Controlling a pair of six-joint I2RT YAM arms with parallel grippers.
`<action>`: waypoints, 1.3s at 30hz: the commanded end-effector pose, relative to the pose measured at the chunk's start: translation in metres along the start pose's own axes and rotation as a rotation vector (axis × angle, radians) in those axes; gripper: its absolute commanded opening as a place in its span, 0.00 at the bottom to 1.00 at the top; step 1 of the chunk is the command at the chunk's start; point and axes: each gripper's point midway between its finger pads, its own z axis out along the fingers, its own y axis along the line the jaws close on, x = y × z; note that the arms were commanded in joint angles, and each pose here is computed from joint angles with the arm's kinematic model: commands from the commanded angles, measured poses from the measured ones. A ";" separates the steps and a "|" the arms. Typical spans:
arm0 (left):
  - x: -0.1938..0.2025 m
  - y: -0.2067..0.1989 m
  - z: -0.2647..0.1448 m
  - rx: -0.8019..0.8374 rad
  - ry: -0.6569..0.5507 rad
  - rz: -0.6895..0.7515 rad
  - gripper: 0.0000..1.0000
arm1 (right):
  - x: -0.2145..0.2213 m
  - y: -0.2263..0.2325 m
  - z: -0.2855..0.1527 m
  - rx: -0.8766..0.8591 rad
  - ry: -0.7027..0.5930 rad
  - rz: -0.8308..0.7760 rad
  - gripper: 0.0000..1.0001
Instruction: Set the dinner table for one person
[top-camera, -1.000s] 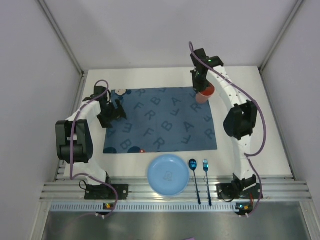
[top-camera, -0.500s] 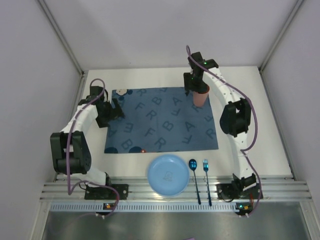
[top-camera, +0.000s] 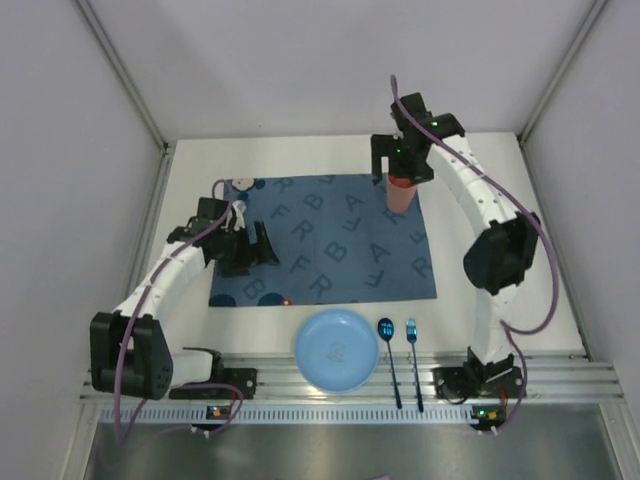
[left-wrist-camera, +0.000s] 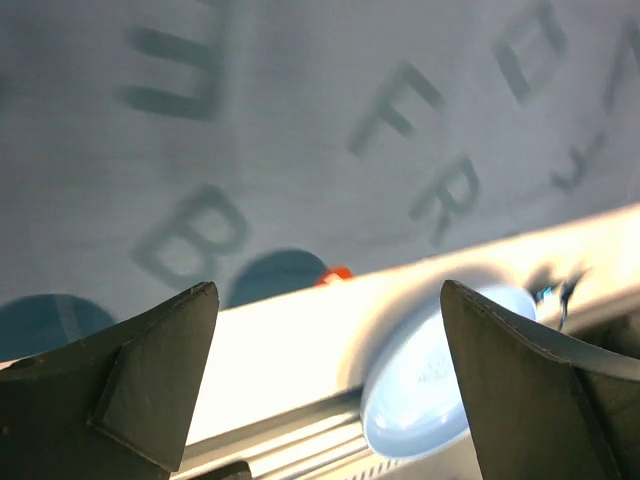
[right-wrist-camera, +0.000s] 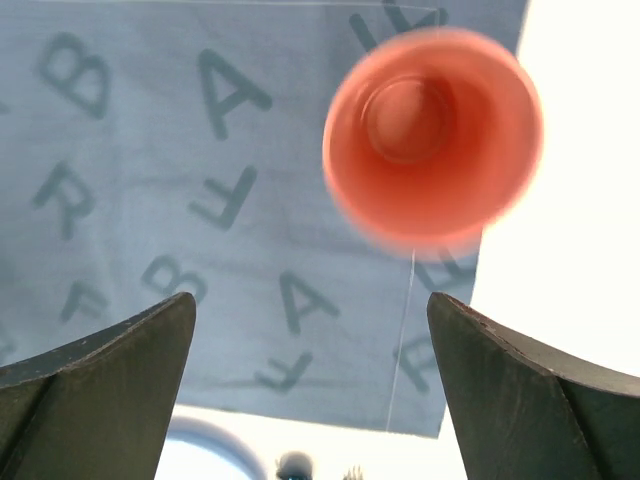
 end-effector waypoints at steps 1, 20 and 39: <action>0.028 -0.045 -0.008 0.146 0.027 0.129 0.98 | -0.022 0.007 -0.095 -0.043 -0.221 0.017 1.00; 0.161 -0.062 0.037 0.125 0.198 0.157 0.90 | 0.113 -0.066 -0.179 0.047 -0.294 0.074 1.00; 0.202 -0.075 0.057 0.016 0.243 0.246 0.00 | 0.179 -0.094 -0.184 0.085 -0.244 0.027 1.00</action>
